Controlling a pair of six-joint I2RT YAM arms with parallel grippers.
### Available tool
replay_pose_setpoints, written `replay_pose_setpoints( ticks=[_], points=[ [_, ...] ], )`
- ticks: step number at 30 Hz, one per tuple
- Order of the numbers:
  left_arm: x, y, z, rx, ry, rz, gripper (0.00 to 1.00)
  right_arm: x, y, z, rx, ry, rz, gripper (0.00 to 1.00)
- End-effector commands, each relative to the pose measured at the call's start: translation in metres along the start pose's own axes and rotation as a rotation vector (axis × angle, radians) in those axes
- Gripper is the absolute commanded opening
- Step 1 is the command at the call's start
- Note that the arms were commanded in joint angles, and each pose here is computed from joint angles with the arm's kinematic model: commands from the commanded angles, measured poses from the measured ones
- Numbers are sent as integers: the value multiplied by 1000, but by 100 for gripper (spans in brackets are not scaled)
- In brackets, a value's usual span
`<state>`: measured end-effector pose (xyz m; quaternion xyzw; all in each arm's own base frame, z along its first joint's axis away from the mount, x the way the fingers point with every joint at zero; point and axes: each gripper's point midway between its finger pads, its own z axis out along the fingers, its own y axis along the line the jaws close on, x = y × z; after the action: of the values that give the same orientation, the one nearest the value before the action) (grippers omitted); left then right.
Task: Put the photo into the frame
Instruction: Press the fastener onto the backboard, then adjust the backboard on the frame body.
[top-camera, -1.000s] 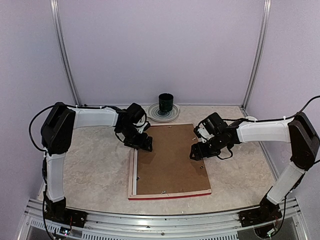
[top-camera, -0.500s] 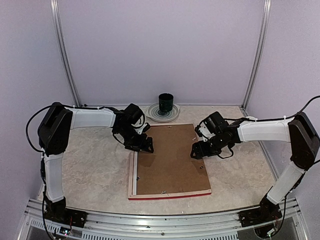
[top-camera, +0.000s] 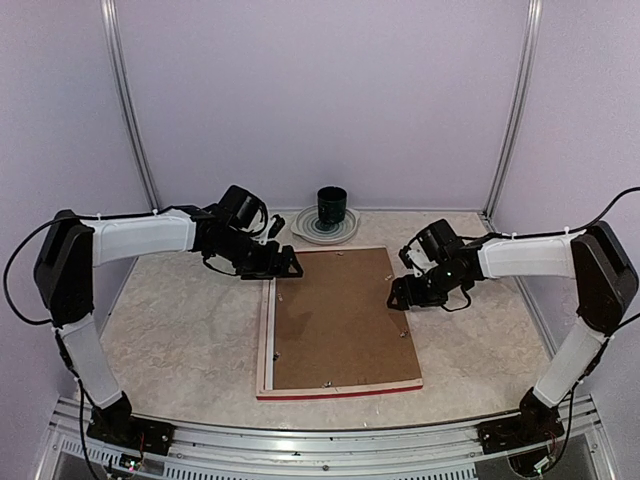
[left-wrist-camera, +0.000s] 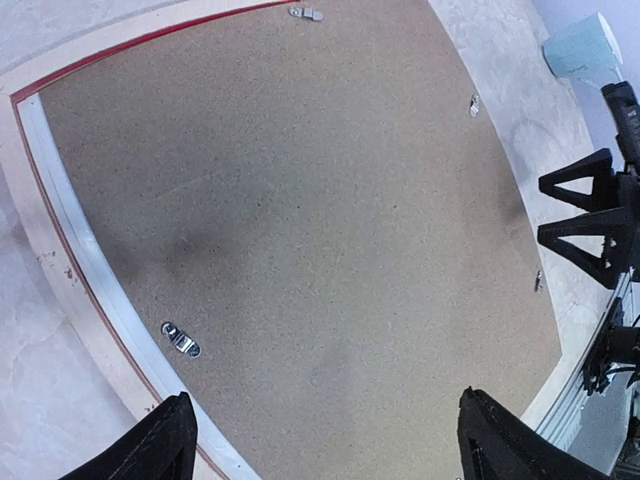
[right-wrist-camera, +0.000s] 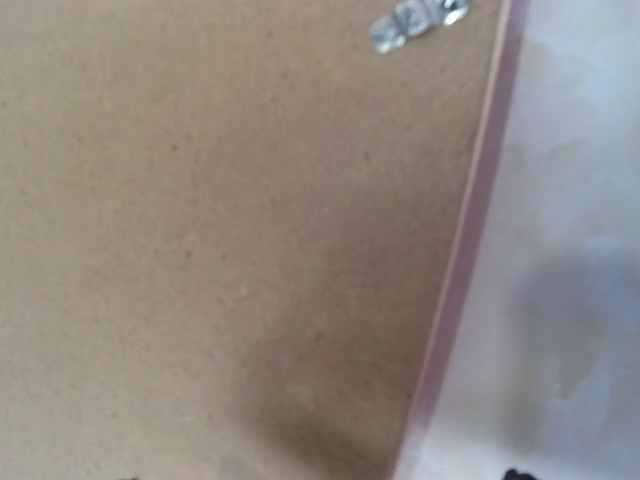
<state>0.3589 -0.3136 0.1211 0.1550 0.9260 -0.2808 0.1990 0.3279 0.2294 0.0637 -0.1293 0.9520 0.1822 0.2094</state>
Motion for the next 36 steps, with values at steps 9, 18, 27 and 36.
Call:
replay_pose_setpoints(
  ticks=[9,18,27,36],
  points=[
    [11,38,-27,-82,-194,-136,96,-6,18,13,-114,5,15,77],
    [30,49,-19,-60,-220,-197,97,-9,30,15,-176,12,35,76],
    [39,50,-3,-23,-192,-208,97,-11,41,17,-214,14,38,76],
    [44,53,6,-18,-172,-221,97,-6,42,24,-200,35,38,76]
  ],
)
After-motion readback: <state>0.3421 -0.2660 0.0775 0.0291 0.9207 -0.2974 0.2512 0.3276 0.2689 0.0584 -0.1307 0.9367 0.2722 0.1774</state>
